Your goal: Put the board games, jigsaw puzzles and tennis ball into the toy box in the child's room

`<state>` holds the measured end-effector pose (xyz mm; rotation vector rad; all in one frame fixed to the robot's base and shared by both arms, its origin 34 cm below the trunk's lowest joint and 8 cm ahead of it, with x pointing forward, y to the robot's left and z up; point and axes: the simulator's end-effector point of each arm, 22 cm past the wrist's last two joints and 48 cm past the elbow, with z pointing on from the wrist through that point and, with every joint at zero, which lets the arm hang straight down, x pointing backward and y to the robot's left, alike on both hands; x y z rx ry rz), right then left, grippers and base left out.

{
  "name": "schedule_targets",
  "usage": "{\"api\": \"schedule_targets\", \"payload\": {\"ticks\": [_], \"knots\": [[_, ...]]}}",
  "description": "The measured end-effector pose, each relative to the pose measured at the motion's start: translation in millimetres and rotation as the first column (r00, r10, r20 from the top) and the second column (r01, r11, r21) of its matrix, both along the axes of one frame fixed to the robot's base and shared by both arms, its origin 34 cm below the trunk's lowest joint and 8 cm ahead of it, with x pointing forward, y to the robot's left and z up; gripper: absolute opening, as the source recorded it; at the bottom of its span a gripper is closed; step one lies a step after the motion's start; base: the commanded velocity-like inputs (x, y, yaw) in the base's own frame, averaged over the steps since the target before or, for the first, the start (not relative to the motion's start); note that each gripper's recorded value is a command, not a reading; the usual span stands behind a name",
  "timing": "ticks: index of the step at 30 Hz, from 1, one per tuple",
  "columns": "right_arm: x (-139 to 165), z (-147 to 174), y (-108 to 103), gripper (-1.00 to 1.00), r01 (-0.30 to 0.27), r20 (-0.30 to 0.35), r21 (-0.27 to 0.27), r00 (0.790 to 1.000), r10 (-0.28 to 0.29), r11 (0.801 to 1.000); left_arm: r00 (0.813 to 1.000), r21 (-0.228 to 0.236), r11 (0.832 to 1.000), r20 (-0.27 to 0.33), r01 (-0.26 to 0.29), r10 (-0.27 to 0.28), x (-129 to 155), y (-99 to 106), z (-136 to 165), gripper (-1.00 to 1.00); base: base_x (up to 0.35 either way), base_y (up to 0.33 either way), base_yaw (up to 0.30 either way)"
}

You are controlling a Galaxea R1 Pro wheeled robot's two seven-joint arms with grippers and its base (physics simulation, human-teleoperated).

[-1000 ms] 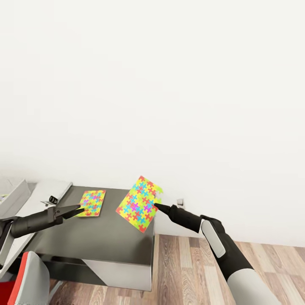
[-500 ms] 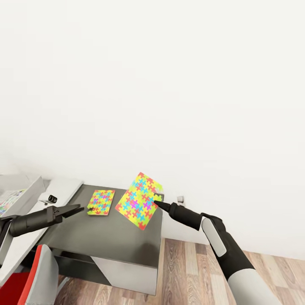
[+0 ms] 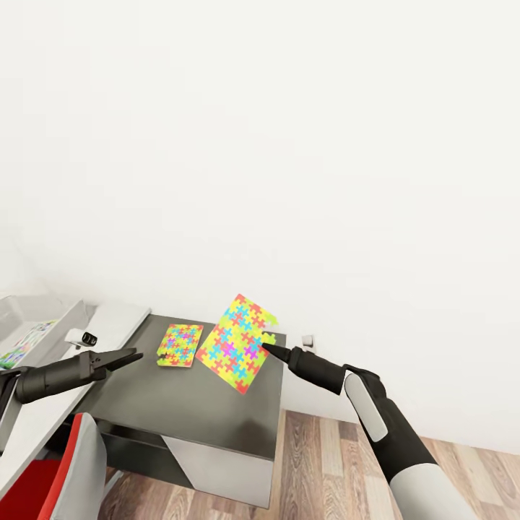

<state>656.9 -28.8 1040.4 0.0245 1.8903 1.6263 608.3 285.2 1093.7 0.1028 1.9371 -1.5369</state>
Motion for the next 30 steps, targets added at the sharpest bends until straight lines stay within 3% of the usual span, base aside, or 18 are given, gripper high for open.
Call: {"api": "schedule_targets", "payload": {"ticks": [8,30], "knots": [[0.7,-1.0,-0.8,-1.0,0.004,-0.002,-0.003,1.0,-0.004,1.0,1.0,0.0,1.0,0.0,0.0,0.0,-0.3,0.1,0.2,1.0,0.0,0.0,0.066],[-0.5,0.3,1.8,-1.0,0.002,0.001,-0.012,1.0,-0.002,1.0,1.0,-0.005,1.0,0.006,-0.004,0.004,-1.0,1.1,5.6,1.0,0.0,0.0,0.27]]}}
